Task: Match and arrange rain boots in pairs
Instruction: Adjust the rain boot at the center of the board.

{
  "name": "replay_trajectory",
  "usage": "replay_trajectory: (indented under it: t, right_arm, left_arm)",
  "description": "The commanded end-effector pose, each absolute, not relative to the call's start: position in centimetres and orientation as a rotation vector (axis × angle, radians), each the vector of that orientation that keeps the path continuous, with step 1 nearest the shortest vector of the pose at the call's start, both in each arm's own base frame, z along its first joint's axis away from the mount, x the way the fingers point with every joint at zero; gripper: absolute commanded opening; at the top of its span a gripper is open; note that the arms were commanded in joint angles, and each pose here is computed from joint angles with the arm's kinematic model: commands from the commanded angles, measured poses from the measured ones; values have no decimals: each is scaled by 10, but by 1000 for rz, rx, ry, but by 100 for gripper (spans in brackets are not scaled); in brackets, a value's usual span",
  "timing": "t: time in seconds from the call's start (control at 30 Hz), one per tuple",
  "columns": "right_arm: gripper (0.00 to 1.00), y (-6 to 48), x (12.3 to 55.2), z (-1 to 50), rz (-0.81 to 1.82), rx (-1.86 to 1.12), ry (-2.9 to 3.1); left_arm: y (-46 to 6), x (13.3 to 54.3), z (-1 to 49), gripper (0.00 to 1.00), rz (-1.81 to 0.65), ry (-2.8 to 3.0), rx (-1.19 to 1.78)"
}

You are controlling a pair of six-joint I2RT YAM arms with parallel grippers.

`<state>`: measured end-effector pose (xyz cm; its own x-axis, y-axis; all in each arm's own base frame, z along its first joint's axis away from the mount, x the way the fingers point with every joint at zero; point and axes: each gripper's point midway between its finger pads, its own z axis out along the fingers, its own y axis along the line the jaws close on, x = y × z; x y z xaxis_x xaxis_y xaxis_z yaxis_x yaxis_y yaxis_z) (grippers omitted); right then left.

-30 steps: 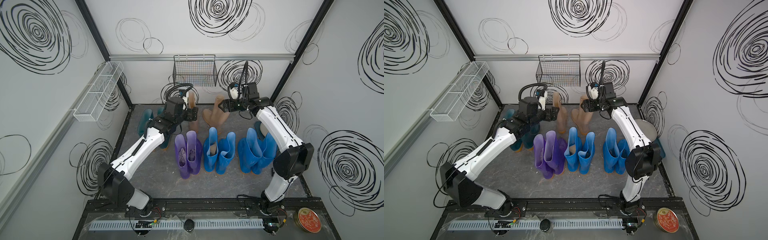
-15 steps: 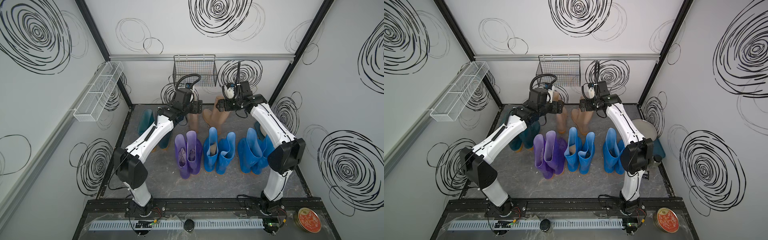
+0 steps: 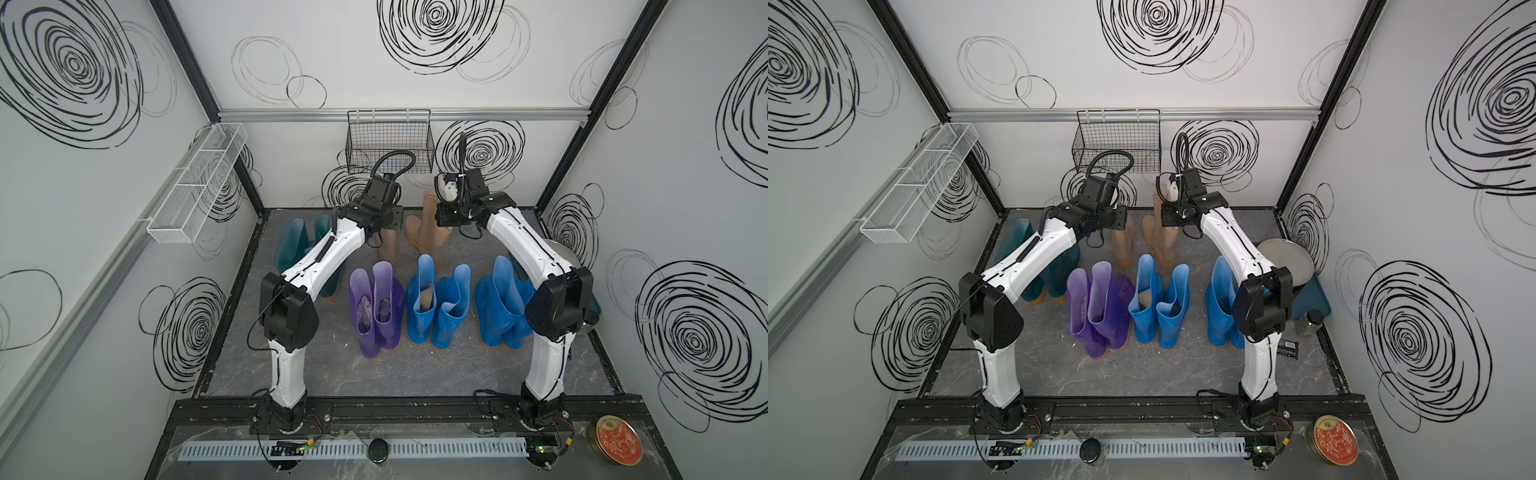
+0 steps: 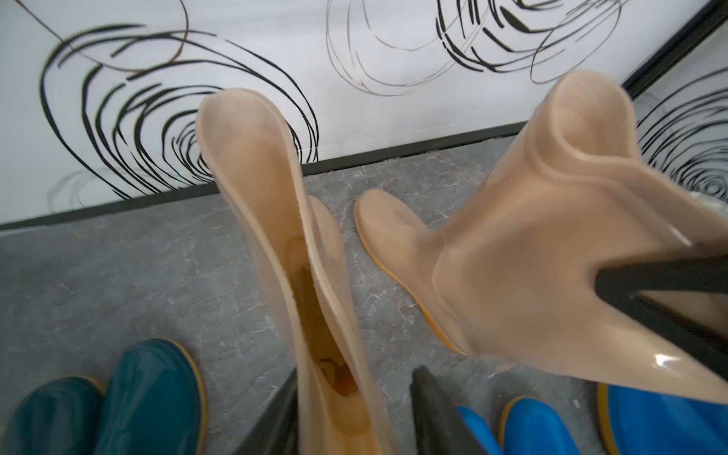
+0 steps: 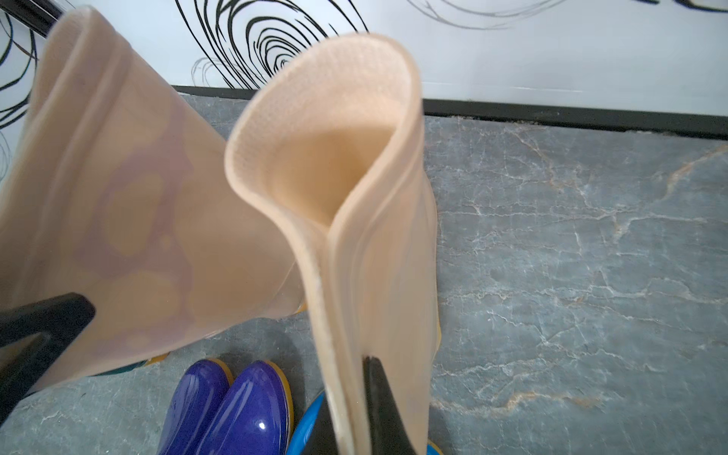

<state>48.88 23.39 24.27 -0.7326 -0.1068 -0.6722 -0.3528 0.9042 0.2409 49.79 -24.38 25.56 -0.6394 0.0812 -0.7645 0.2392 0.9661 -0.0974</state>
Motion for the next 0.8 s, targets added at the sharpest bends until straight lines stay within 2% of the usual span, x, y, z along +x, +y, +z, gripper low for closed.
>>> replay_trajectory:
  t: [0.0, 0.1, 0.17, 0.37, 0.77]
  right_arm:
    - [0, 259, 505, 266, 525, -412, 2226]
    - [0, 274, 511, 271, 557, -453, 2177]
    - [0, 280, 517, 275, 574, -438, 2161]
    - [0, 291, 540, 274, 627, -297, 2184]
    - [0, 313, 546, 257, 767, -201, 2246]
  left_arm:
    - [-250, 502, 273, 19, -279, 2214, 237]
    - [-248, 503, 281, 2, -289, 2184, 223]
    - [-244, 505, 281, 0, -296, 2173, 205]
    - [-236, 508, 284, 0, -365, 2128, 153]
    - [-255, 539, 304, 0, -450, 1965, 239]
